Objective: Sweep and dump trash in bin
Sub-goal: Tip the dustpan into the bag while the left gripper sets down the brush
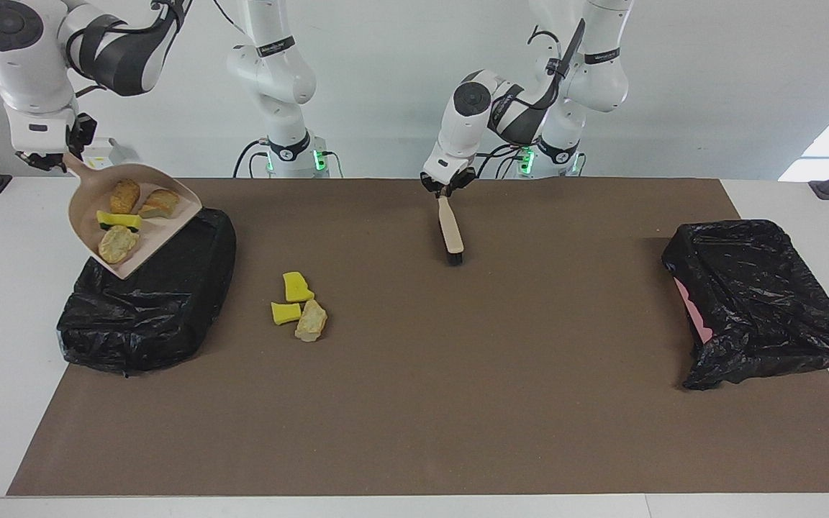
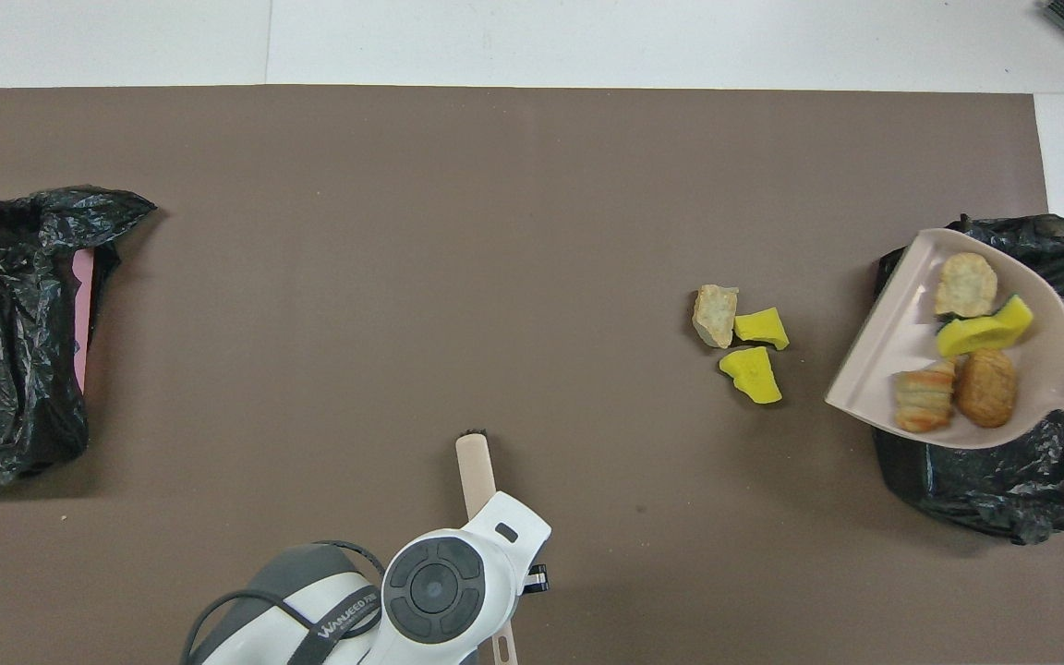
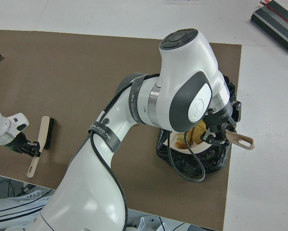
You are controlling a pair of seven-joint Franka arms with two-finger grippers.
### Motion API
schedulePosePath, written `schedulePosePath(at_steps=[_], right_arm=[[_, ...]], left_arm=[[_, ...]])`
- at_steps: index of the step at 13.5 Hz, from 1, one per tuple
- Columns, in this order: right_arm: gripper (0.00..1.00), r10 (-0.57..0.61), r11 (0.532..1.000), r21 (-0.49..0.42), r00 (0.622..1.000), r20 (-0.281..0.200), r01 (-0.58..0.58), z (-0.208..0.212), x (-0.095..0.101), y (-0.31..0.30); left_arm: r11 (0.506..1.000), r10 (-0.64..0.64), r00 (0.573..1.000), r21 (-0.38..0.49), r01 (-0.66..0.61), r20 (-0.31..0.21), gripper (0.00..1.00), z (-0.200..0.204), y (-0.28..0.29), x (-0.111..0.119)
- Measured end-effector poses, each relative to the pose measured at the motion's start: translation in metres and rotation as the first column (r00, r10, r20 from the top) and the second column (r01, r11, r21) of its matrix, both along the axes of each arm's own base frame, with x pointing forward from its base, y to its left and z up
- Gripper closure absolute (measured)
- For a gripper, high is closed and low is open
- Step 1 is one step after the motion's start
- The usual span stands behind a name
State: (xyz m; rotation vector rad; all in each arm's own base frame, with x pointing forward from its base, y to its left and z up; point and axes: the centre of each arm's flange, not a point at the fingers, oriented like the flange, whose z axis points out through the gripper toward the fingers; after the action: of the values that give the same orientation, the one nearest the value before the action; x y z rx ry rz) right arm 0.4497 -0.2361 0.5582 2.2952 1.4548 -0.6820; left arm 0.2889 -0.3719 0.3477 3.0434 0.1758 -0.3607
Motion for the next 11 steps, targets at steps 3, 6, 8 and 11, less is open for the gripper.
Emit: schedulePosePath(at_steps=[3,6,8,11], right_arm=[[0.68,0.134,0.987,-0.086,0.99,-0.041,-0.137,-0.013,0.01,0.005],[0.68,0.249,0.948,-0.175,0.963,-0.107,-0.264,-0.019,0.03,0.035],[0.68,0.303,0.922,-0.211,0.944,-0.13,-0.325,-0.021,0.042,0.061],[0.68,0.333,0.886,-0.276,0.926,-0.178,-0.372,-0.017,0.046,0.068]], left_arm=[[0.999,-0.01,1.0,-0.037,0.01,0.022,0.26,0.007,0.025,0.039],[0.996,-0.011,0.997,-0.088,0.018,0.079,0.0,0.034,0.076,0.106],[0.996,-0.015,0.991,-0.088,0.027,0.135,0.0,0.061,0.111,0.145],[0.993,-0.039,0.982,-0.102,0.059,0.187,0.0,0.107,0.17,0.194]])
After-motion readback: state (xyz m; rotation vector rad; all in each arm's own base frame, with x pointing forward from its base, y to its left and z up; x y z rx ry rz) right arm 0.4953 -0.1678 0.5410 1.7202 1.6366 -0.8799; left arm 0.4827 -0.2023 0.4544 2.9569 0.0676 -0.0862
